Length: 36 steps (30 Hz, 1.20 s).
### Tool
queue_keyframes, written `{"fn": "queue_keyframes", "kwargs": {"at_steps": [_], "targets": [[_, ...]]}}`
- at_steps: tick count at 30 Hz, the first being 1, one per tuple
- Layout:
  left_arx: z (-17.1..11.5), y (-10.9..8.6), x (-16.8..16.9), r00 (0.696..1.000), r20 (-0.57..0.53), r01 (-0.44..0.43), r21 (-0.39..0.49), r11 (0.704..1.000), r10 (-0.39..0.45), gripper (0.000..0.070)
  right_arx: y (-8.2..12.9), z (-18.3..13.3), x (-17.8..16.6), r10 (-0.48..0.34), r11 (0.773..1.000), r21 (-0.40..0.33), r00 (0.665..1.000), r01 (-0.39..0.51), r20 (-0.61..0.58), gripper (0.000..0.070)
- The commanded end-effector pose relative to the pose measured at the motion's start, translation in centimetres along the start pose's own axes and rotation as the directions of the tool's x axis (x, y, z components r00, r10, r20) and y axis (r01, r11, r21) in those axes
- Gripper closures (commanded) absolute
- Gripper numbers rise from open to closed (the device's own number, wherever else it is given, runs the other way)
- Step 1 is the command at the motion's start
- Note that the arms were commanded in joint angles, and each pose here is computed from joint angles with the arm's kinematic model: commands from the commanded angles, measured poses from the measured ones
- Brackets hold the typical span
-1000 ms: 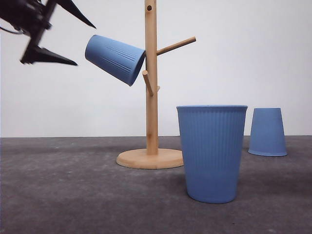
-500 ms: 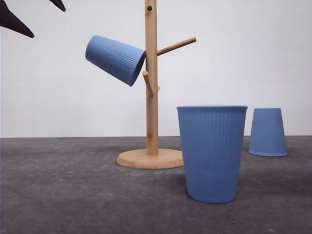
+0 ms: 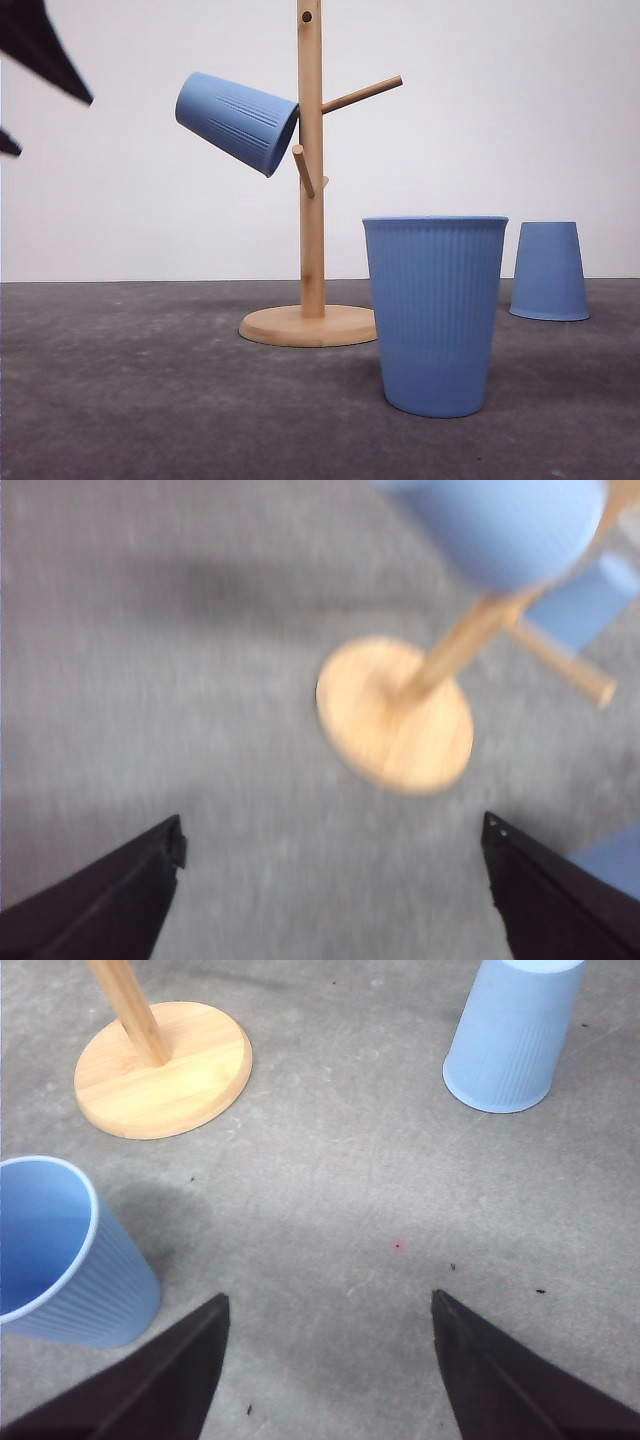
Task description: Place three cups
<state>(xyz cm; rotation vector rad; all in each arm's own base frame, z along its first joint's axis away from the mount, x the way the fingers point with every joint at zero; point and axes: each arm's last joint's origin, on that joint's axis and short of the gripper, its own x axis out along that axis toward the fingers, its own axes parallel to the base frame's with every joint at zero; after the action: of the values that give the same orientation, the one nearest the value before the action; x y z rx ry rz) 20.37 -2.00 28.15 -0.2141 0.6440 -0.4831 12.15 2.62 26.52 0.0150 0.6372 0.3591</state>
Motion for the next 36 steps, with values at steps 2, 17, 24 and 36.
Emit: {"fn": "queue_keyframes", "kwargs": {"at_steps": [2, 17, 24, 36], "targets": [[-0.2, 0.0, 0.0, 1.000, -0.004, -0.001, -0.001, 1.000, 0.001, 0.0154, 0.0, 0.7, 0.0, -0.005, 0.999, 0.038, 1.000, 0.004, 0.017, 0.0294], [-0.4, 0.0, 0.0, 1.000, -0.015, -0.002, -0.033, 0.999, 0.001, 0.0154, -3.5, 10.1, 5.5, -0.052, 0.967, 0.227, 0.965, 0.113, -0.259, 0.0280], [-0.4, 0.0, 0.0, 1.000, -0.015, -0.002, -0.034, 0.999, 0.001, 0.0154, -6.5, 15.1, 10.3, -0.076, 0.970, 0.202, 0.959, 0.135, -0.274, 0.0214], [-0.4, 0.0, 0.0, 1.000, -0.015, -0.003, -0.035, 0.999, 0.002, 0.0154, -9.9, 17.5, 18.6, -0.091, 0.974, 0.181, 0.965, 0.138, -0.244, 0.0114]]}}
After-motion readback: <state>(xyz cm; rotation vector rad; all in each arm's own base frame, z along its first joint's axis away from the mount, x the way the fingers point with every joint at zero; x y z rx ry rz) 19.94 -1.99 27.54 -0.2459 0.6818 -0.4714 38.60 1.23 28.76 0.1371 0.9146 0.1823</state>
